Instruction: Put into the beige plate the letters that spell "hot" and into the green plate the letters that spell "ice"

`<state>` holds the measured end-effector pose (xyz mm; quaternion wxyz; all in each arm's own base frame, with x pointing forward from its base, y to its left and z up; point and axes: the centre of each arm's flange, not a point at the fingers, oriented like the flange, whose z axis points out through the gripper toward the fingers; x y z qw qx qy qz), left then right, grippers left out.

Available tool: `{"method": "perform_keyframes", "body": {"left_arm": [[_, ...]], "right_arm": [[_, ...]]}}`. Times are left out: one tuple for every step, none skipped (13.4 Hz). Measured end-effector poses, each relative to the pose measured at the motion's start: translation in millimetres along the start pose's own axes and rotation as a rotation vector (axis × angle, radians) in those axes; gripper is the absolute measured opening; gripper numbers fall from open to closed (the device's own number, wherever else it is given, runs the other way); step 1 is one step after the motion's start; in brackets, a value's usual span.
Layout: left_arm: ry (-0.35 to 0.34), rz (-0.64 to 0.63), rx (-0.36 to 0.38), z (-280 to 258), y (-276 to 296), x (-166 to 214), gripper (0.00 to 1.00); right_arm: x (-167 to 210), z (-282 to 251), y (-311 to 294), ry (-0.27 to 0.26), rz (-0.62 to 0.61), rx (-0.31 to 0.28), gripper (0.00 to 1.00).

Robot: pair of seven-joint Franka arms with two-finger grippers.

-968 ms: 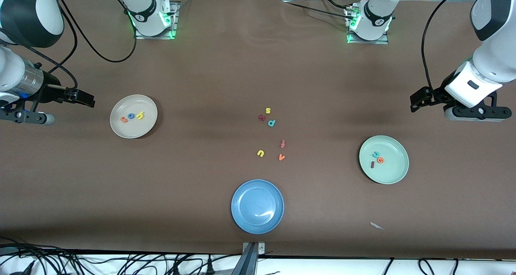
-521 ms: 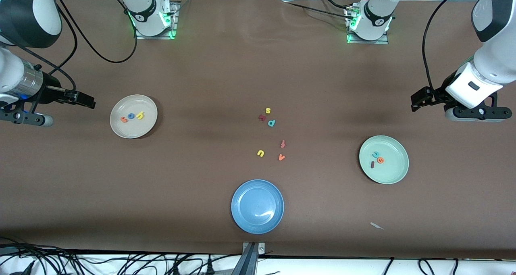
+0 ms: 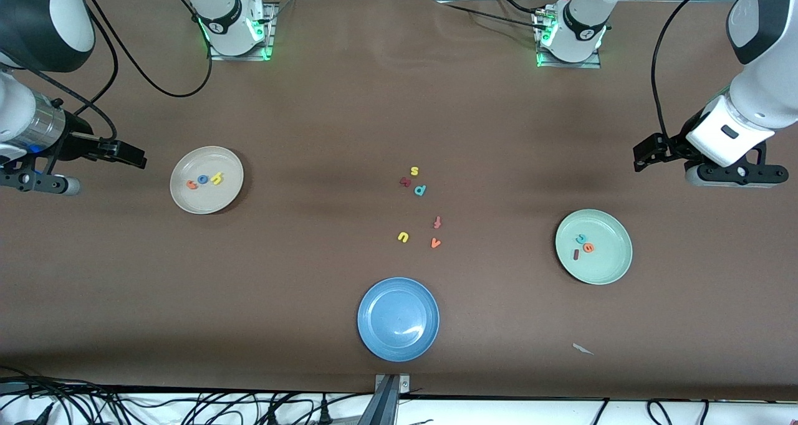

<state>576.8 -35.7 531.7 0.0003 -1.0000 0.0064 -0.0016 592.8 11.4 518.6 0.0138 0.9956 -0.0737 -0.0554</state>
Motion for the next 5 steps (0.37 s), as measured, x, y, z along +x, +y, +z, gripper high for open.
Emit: {"method": "perform_keyframes", "body": {"left_arm": [[0.000,0.000,0.000,0.0,0.1,0.0,1.00],[0.000,0.001,0.000,0.0,0.7,0.0,1.00],[0.000,0.003,0.000,0.0,2.0,-0.1,1.00],[0.000,0.007,0.000,0.0,4.2,-0.2,1.00],[0.000,0.011,0.000,0.0,6.4,-0.4,1.00]], "right_arm": [[0.0,0.0,-0.2,0.000,0.000,0.000,1.00],[0.0,-0.1,-0.1,0.000,0.000,0.000,1.00],[0.0,-0.1,0.1,0.000,0.000,0.000,1.00],[0.0,-0.1,0.4,0.000,0.001,0.000,1.00],[0.1,-0.1,0.7,0.000,0.001,0.000,1.00]]}}
